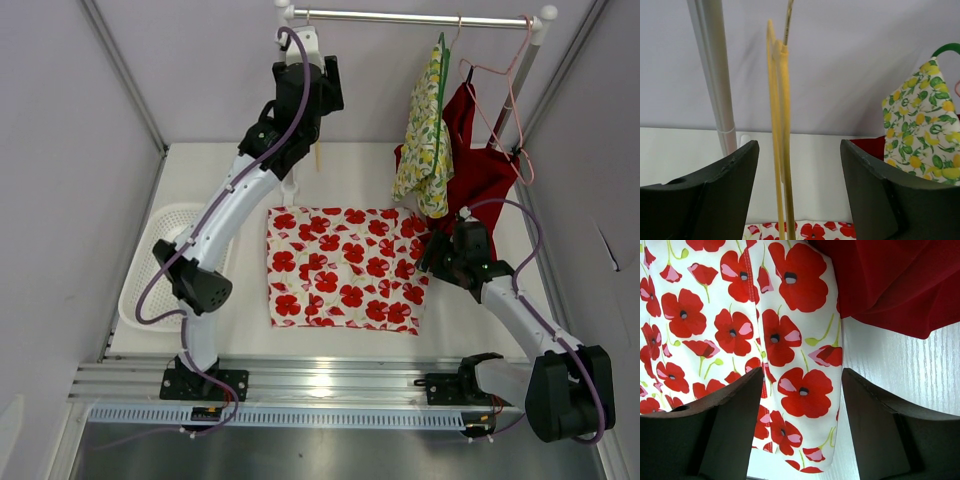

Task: Place the skirt on the hanger

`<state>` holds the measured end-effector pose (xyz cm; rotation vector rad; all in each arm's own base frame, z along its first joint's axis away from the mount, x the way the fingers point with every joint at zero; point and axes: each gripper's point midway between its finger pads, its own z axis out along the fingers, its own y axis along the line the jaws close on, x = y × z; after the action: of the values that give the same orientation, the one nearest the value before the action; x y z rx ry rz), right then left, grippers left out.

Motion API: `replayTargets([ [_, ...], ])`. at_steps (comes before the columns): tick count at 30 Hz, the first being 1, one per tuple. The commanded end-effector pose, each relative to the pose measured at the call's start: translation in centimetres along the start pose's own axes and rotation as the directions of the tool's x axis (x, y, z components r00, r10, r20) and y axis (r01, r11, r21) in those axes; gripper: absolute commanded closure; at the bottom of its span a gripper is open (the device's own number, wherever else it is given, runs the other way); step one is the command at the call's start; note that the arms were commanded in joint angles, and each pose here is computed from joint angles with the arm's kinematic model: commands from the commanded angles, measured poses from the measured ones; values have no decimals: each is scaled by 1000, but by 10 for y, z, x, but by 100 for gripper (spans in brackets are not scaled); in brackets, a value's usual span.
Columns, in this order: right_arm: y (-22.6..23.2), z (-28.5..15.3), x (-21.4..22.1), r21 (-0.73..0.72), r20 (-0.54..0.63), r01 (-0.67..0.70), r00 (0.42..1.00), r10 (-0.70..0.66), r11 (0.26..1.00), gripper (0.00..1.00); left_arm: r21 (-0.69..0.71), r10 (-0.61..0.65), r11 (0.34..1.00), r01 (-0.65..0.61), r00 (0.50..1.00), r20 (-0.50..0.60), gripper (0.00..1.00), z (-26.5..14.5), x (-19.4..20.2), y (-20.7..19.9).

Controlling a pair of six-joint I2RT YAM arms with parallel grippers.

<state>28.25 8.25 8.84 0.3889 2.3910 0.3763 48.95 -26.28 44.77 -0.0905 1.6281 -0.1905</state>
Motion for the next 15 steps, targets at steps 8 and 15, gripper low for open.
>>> replayTargets([
  [8, 12, -6, -17, -43, 45, 21, 999, -19, 999, 31, -50, 47, 998, -43, 996, 71, 40, 10, -15, 3],
  [15, 13, -6, -17, -45, 46, 28, 999, -25, 999, 31, -58, 72, 996, -68, 995, 66, 60, 15, -10, 4],
])
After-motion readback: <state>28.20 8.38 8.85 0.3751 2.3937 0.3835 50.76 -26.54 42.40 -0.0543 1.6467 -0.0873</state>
